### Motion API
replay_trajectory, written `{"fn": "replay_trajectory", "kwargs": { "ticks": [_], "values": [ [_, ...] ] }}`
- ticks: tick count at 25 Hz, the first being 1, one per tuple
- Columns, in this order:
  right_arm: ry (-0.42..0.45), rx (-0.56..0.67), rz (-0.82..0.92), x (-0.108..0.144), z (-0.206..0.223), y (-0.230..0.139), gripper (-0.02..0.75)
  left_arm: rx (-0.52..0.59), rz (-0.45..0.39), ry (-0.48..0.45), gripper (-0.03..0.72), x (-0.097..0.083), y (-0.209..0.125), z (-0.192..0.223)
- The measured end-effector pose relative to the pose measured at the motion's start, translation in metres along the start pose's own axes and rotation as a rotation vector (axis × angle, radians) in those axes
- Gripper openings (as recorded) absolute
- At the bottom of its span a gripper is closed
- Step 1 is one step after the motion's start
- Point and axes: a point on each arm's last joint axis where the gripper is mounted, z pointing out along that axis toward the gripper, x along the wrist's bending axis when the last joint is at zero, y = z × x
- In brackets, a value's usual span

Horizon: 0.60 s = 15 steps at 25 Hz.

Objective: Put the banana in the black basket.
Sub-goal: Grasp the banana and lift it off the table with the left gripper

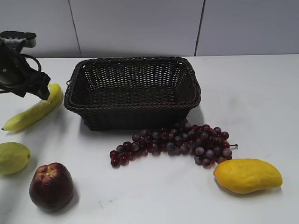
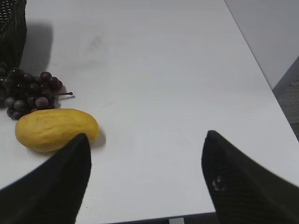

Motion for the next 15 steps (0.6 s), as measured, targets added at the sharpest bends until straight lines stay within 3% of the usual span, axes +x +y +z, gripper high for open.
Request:
{"fn": "replay_trajectory", "kwargs": {
  "ticks": [15],
  "values": [
    [0.000,0.000,0.000,0.000,0.000,0.000,0.589,0.052,0.022,-0.011,0.672,0.005,0.005,0.046]
  ]
}}
